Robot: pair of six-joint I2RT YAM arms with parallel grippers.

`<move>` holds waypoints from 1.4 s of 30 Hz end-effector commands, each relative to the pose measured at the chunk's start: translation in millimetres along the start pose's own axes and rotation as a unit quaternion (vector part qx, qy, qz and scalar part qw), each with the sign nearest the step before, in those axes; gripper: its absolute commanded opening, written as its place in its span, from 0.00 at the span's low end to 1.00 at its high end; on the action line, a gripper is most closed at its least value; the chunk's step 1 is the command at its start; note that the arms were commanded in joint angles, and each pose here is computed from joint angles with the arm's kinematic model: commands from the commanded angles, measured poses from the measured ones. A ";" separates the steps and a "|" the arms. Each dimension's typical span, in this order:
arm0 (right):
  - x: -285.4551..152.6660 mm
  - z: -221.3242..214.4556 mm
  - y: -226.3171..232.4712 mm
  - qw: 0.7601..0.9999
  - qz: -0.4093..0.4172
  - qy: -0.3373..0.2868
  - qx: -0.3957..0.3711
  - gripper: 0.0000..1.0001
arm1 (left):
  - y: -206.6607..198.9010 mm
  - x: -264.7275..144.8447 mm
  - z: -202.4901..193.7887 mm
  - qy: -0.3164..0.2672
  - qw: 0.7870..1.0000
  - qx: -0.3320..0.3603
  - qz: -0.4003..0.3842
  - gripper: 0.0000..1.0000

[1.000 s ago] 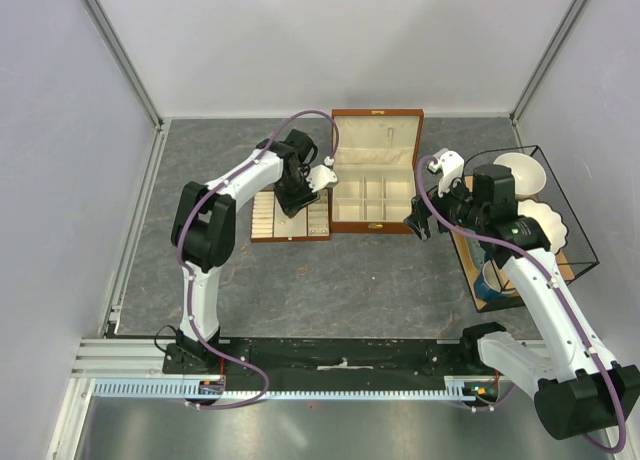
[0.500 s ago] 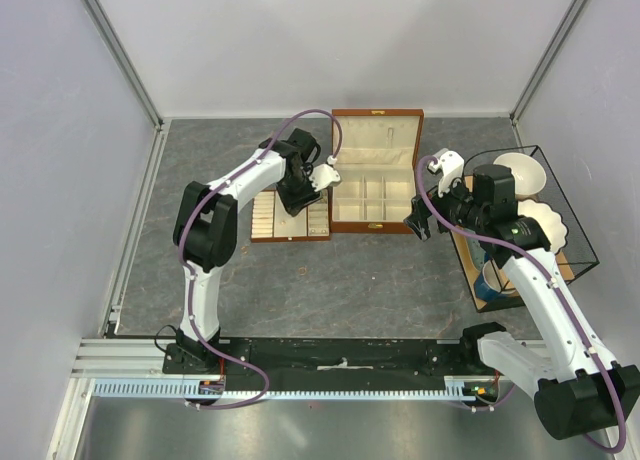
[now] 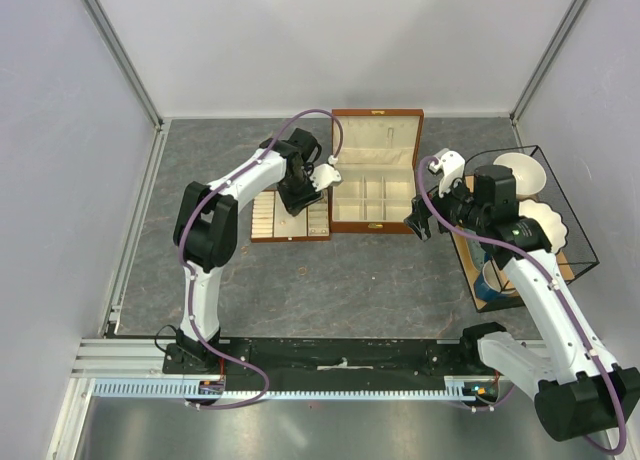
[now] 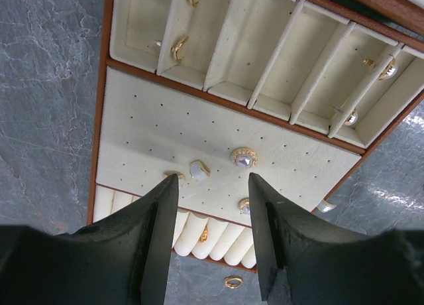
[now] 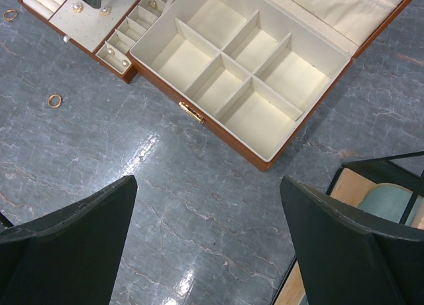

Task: Organize the mixed jewelry
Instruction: Adjust the jewelry in the compartment layer, then pick up the jewelry from the center of the board.

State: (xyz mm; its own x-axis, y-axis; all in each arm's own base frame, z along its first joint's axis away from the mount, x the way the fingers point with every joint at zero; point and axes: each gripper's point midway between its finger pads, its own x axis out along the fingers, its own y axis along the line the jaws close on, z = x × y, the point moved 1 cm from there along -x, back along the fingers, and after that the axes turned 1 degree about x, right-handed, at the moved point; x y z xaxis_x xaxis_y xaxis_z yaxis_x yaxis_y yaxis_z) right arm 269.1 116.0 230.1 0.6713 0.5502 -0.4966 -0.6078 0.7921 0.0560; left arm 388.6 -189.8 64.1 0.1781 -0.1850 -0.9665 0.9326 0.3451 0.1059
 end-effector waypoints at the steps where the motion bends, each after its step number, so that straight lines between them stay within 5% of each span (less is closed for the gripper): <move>1: -4.4 11.3 -0.7 1.000 -0.002 -0.020 -0.007 0.98 | 7.6 -31.5 20.5 -0.055 0.998 -0.015 0.031 0.54; 9: -5.4 21.6 -16.8 0.999 -0.044 -0.013 -0.008 0.98 | 27.4 -100.5 22.3 -0.183 0.971 -0.130 0.082 0.54; 11: -4.9 21.7 -20.6 0.999 -0.052 -0.005 -0.009 0.98 | 27.2 -103.6 11.0 -0.195 0.966 -0.146 0.088 0.61; 25: 2.2 35.4 -23.9 0.999 -0.048 -0.003 0.000 0.98 | -8.6 -97.0 -131.2 -0.125 0.959 -0.238 0.091 0.84; 33: 18.3 34.0 -16.4 1.000 -0.025 0.009 -0.002 0.98 | -8.1 -69.2 -171.7 -0.085 0.959 -0.267 0.048 0.77; 42: 27.0 25.5 -9.8 1.000 -0.007 0.022 -0.002 0.98 | 5.3 -42.7 -199.1 -0.041 0.952 -0.298 0.055 0.58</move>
State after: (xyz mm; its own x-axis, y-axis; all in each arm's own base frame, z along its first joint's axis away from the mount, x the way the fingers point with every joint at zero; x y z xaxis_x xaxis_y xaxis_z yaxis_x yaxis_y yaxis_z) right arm 299.9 123.2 227.5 0.6499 0.5002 -0.5722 -0.5846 0.8101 0.0443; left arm 308.2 -2.2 56.7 0.2539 -0.2022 -0.9459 0.5556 0.8310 -0.0285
